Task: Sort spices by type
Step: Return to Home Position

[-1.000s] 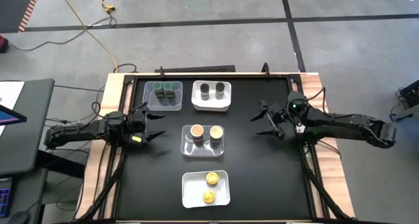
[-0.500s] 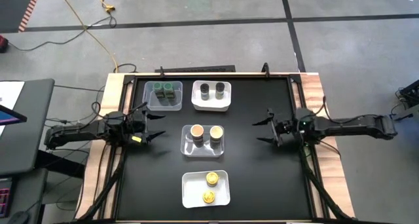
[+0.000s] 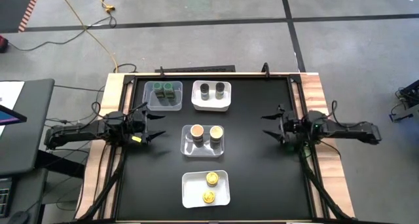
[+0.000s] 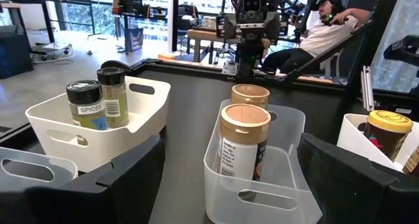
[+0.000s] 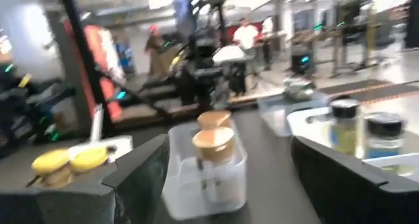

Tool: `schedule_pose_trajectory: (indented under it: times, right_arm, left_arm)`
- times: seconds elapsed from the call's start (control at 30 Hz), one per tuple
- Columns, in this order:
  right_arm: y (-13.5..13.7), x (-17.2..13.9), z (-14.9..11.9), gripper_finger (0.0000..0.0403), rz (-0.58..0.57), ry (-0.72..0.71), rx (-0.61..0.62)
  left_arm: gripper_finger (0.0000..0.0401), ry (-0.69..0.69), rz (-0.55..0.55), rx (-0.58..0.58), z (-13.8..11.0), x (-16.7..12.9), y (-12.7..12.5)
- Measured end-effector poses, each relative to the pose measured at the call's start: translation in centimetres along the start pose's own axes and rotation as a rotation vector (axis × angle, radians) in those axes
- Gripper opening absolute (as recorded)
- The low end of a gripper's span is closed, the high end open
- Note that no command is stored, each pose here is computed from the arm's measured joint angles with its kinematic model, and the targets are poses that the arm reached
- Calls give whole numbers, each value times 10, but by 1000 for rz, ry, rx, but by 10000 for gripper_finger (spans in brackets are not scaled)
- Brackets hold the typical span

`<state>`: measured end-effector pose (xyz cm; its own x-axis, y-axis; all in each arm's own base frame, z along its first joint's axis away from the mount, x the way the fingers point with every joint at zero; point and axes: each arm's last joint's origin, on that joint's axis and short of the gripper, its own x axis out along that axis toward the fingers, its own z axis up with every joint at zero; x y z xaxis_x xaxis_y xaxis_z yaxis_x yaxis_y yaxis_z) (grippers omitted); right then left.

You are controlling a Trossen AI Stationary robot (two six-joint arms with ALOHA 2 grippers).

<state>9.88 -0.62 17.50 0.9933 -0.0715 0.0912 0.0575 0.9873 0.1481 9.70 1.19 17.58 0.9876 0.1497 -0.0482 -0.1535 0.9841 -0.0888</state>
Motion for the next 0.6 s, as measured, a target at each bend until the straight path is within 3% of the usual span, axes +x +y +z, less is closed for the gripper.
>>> schedule_pose_trajectory:
  times: [0.1, 0.3, 0.47, 0.6]
  right_arm:
    - [-1, -2, 3, 348, -32, -38, -4]
    - [-1, -2, -1, 348, -39, 18, -45]
    - [-2, -2, -6, 348, -47, 67, 46]
    - [-2, -2, -6, 348, -48, 70, 52]
  left_arm:
    - [334, 0, 0, 0, 0, 0, 0]
    - [334, -1, 0, 0, 0, 0, 0]
    - [334, -1, 0, 0, 0, 0, 0]
    - [334, -1, 0, 0, 0, 0, 0]
